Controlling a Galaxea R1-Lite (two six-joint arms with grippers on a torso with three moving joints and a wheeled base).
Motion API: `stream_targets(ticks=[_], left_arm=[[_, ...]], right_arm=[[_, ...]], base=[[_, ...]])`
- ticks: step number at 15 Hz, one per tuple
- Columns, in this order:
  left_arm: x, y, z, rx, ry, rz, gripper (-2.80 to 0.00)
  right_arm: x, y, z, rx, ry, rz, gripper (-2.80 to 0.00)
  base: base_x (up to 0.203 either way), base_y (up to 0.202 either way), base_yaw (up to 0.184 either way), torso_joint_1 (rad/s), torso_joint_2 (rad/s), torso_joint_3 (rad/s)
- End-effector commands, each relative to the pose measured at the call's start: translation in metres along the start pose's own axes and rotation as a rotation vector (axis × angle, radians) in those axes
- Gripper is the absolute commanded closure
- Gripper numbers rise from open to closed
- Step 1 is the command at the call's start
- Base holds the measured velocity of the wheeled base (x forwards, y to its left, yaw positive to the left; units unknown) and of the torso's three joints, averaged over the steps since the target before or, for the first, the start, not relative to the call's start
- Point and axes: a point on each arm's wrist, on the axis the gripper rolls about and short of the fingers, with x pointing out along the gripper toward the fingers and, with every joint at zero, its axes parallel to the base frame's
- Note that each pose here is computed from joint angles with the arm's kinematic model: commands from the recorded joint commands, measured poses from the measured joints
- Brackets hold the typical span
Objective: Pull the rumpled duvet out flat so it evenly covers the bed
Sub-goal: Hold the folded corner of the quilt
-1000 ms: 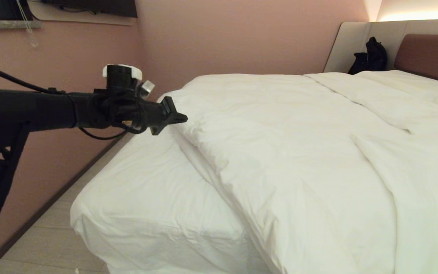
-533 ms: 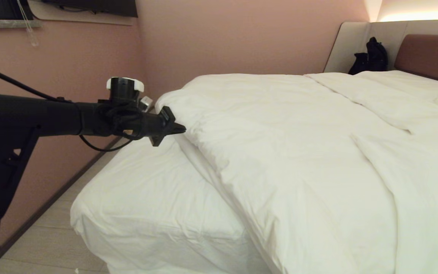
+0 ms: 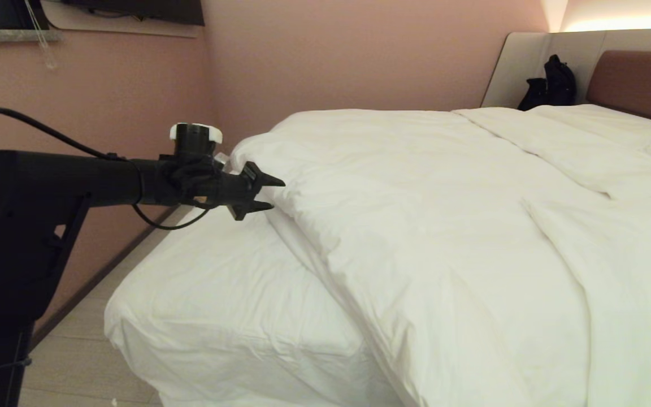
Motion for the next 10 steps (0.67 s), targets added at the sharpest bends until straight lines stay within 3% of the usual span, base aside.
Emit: stream_targets(ticks=[1,10], left_arm=[[0.010,0.015,0.000,-0.029,0.011,0.028,-2.80],[0.031,0.030,0.006,-0.080,0.010,0.028,-2.80]], right_arm=[[0.000,0.000,0.000,0.000,0.001,0.001,0.00],[0.000,0.000,0.000,0.000,0.001,0.001,0.00]], base=[[0.000,0.000,0.000,0.000,0.00,0.000],[0.000,0.000,0.000,0.000,0.00,0.000]])
